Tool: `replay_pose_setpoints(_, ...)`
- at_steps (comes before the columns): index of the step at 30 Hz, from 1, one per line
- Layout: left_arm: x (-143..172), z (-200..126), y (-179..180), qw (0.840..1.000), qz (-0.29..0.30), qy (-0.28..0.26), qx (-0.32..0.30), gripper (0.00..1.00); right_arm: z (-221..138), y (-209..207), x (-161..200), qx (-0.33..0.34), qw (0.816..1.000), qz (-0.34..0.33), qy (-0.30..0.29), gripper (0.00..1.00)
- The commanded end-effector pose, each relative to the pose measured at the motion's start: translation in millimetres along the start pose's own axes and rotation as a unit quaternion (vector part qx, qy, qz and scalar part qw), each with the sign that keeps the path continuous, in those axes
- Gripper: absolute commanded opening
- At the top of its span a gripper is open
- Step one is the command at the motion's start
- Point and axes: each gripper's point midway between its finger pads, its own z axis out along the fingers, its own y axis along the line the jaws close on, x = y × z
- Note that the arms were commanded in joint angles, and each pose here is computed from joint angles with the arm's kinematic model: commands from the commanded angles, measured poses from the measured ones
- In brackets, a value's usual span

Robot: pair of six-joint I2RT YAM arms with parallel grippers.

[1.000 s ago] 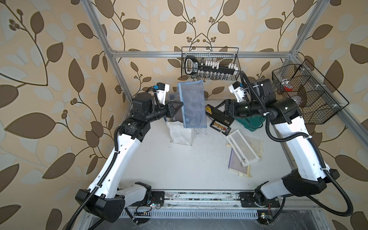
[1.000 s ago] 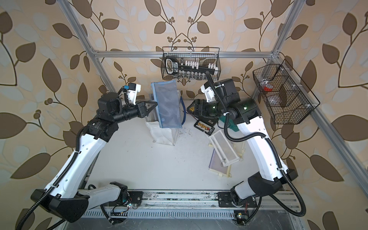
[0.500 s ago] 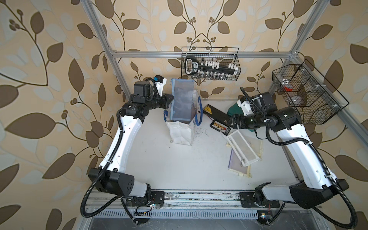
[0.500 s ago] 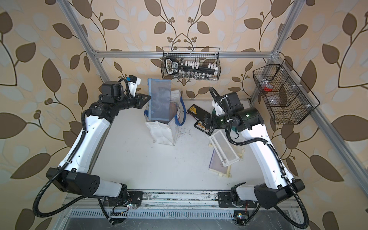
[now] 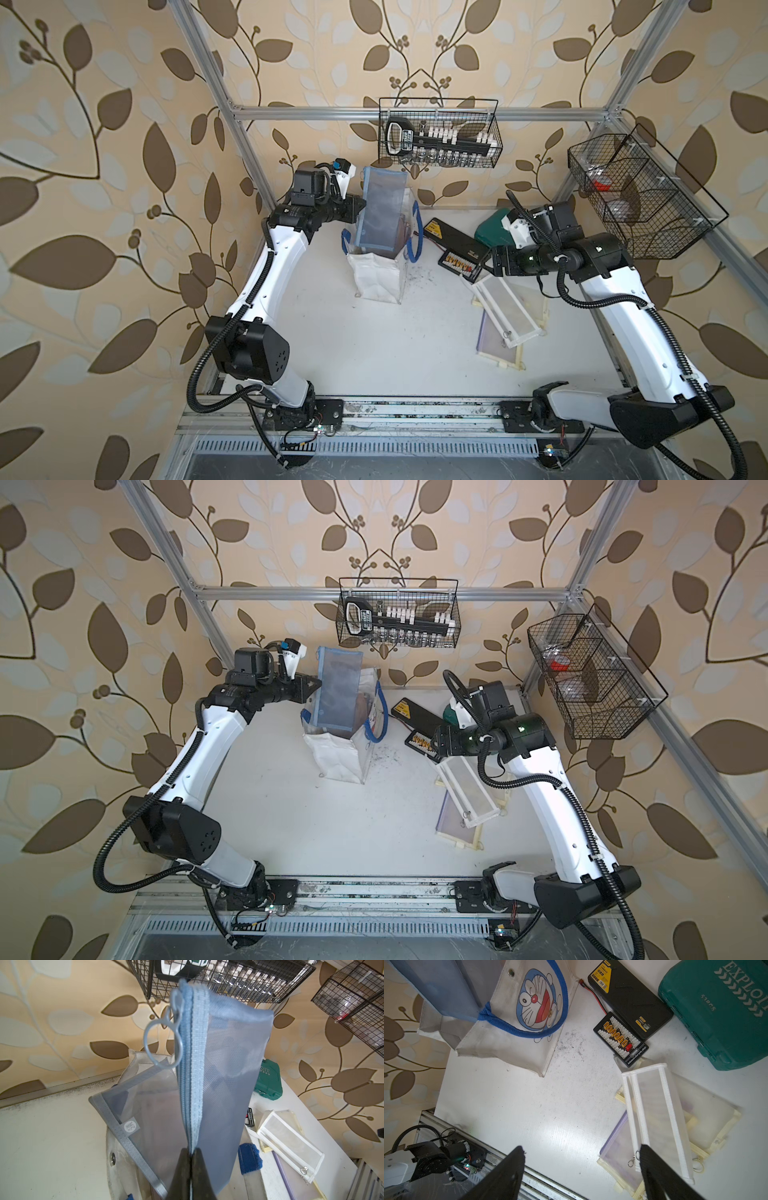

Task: Put the pencil pouch into the canvas bag
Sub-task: Place the pencil pouch in the canvas bag.

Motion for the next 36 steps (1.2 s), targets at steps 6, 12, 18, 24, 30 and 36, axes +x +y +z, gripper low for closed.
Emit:
replay_pose_setpoints(6,26.6,20.8,9.7,1.000,-0.010,0.023,0.012,0.00,8.1,-15.0,8.3,0.013,1.000,0.011,0.004,0.85)
replay_pose_setpoints(12,46.4,23.1,11.3,0.999,-0.024,0.044,0.013,0.00,25.7,-36.3,21.3,0.034,0.999,0.032,0.018,0.86)
replay_pose_setpoints(18,52.0,13.2,15.8,0.998,-0.024,0.050,-0.015,0.12,53.7,-68.8,34.4,0.055,0.996,0.067,0.030,0.87)
replay_pose_setpoints(24,34.6,-9.2,12.8,0.998,-0.023,0.031,-0.043,0.64,80.9,-106.9,35.8,0.061,0.991,0.118,0.032,0.87)
replay_pose_setpoints(30,25.8,-47.4,-2.8,0.996,-0.064,-0.005,-0.056,0.85,111.3,-141.2,45.9,0.067,0.984,0.158,0.051,0.87)
replay_pose_setpoints(36,36.6,-74.6,-61.3,0.994,-0.103,-0.027,0.031,0.88,143.4,-160.9,69.0,0.069,0.977,0.184,0.088,0.86)
